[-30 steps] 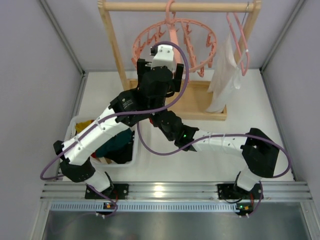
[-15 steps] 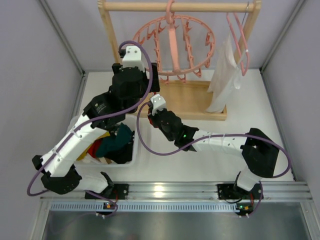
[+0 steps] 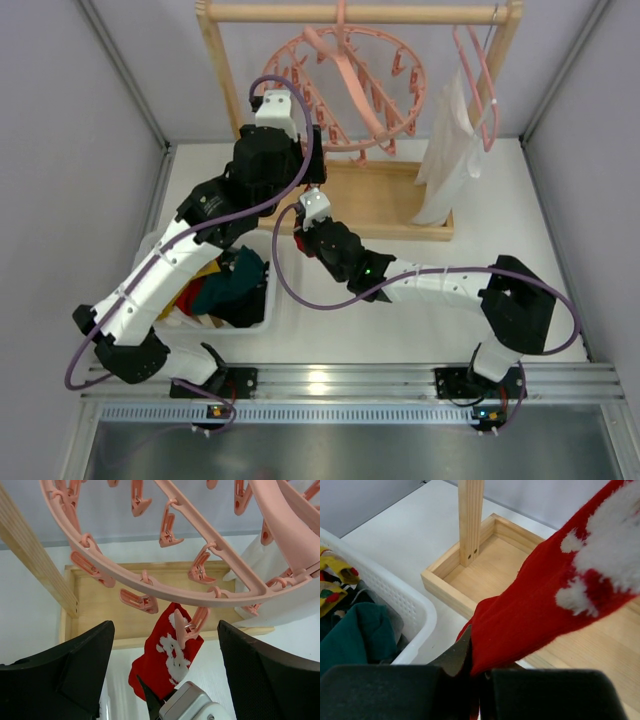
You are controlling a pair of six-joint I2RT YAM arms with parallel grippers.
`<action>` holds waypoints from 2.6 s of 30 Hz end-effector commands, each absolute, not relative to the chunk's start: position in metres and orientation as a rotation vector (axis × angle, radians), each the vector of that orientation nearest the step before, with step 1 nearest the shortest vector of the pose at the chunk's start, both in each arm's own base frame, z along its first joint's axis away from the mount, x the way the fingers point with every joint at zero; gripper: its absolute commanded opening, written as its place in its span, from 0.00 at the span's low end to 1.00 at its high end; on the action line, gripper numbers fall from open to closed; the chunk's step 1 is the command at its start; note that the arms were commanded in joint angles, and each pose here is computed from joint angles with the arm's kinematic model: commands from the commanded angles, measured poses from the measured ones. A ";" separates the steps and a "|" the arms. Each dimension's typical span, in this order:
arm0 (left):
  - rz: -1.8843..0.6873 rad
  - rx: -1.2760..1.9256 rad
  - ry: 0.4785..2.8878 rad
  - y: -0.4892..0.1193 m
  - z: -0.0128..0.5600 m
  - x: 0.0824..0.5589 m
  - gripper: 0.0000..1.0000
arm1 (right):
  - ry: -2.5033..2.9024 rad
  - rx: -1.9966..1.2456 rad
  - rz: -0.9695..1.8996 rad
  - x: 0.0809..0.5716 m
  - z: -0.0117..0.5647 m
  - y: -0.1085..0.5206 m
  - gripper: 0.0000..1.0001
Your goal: Remove the socks clipped to the hanger
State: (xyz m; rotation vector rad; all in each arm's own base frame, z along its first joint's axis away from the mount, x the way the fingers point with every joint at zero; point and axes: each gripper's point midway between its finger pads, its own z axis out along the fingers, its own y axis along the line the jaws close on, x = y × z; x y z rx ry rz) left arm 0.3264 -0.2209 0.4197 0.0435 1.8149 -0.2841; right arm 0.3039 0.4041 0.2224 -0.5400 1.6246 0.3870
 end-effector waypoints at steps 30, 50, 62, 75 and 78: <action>-0.133 0.021 1.823 -0.228 0.406 0.364 0.63 | 1.598 -0.554 0.462 0.297 0.239 0.420 0.00; -0.049 -0.019 1.837 -0.220 0.393 0.377 0.56 | 1.588 -0.578 0.479 0.290 0.238 0.427 0.00; -0.068 -0.015 1.832 -0.225 0.397 0.380 0.24 | 1.599 -0.583 0.479 0.283 0.228 0.419 0.00; -0.115 -0.019 1.821 -0.226 0.406 0.376 0.29 | 1.602 -0.569 0.557 0.240 0.219 0.363 0.00; -0.134 -0.022 1.814 -0.224 0.411 0.372 0.41 | 1.587 -0.576 0.592 0.231 0.227 0.353 0.00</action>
